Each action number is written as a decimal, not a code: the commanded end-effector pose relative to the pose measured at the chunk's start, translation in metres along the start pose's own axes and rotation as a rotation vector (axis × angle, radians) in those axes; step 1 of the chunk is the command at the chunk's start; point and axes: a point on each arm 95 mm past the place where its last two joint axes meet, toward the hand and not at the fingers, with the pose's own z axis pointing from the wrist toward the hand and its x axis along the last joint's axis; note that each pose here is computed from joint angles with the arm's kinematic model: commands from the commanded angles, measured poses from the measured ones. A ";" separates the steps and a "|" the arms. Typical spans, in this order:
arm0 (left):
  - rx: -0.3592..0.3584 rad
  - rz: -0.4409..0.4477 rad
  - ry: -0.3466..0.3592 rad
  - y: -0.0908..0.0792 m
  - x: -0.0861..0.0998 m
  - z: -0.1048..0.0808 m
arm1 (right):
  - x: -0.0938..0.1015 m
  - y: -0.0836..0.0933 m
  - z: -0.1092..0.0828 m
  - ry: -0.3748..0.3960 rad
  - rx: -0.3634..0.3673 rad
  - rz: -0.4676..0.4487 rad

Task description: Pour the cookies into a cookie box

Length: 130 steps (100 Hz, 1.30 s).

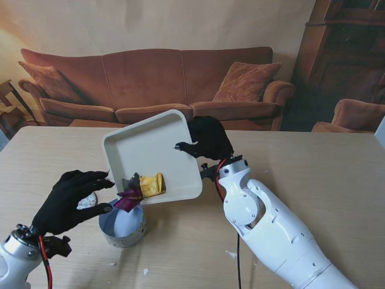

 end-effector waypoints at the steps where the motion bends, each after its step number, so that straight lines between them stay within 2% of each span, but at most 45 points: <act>1: -0.007 0.000 -0.003 0.001 0.000 0.000 | 0.008 0.001 0.006 0.033 -0.003 0.003; 22: -0.005 0.001 -0.002 0.001 0.001 0.000 | 0.012 0.002 0.009 0.053 -0.017 0.000; 95: 0.008 0.009 -0.001 0.000 0.000 0.000 | 0.025 -0.001 0.015 0.204 -0.005 -0.089; 130: 0.008 0.011 -0.002 0.000 -0.001 0.000 | 0.025 -0.005 0.013 0.219 0.006 -0.095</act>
